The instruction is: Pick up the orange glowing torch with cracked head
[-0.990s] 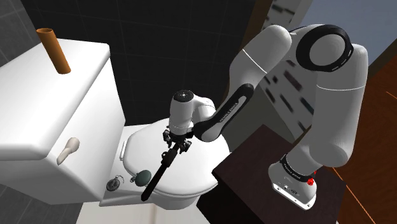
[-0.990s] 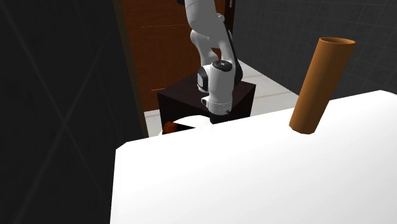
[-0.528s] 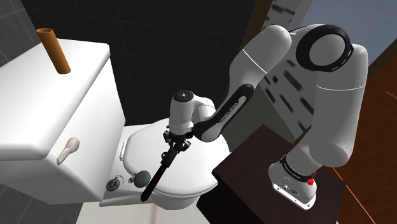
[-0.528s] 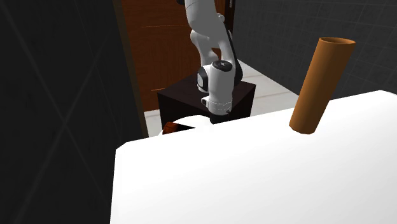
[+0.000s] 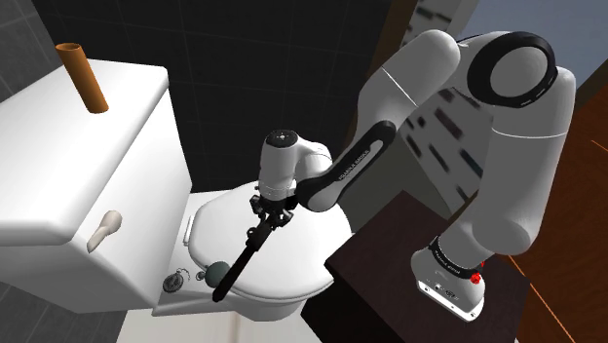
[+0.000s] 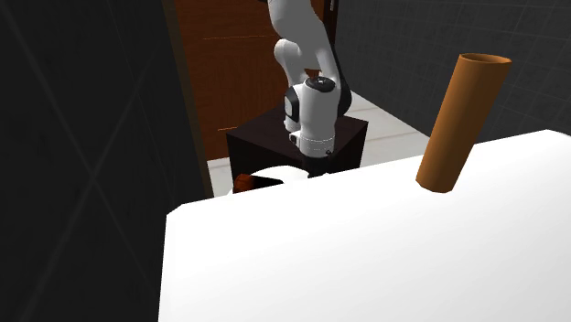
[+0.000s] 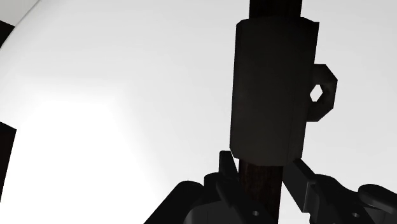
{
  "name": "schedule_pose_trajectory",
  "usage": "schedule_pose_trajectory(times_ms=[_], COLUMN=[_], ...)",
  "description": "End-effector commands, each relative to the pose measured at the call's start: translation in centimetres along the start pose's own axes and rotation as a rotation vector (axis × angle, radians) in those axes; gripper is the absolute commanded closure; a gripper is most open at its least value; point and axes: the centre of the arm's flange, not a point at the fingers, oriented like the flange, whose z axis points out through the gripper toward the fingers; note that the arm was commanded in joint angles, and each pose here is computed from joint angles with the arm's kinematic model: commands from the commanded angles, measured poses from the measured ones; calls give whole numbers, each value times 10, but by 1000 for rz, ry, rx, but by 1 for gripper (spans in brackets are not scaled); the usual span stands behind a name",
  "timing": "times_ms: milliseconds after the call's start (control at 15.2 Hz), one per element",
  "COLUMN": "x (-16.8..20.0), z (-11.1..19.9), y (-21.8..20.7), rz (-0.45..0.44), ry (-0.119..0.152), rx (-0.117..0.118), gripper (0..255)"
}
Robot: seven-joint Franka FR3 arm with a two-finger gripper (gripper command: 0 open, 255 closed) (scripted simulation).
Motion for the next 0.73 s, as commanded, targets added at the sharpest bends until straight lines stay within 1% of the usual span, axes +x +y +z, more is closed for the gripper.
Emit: schedule_pose_trajectory(times_ms=[0, 528, 660], x=[0, -1, -1], z=[-11, -54, -54], y=[1, 0, 0], rz=[0, 0, 0], ry=[0, 0, 0], rx=[1, 1, 1], gripper=[255, 255, 255])
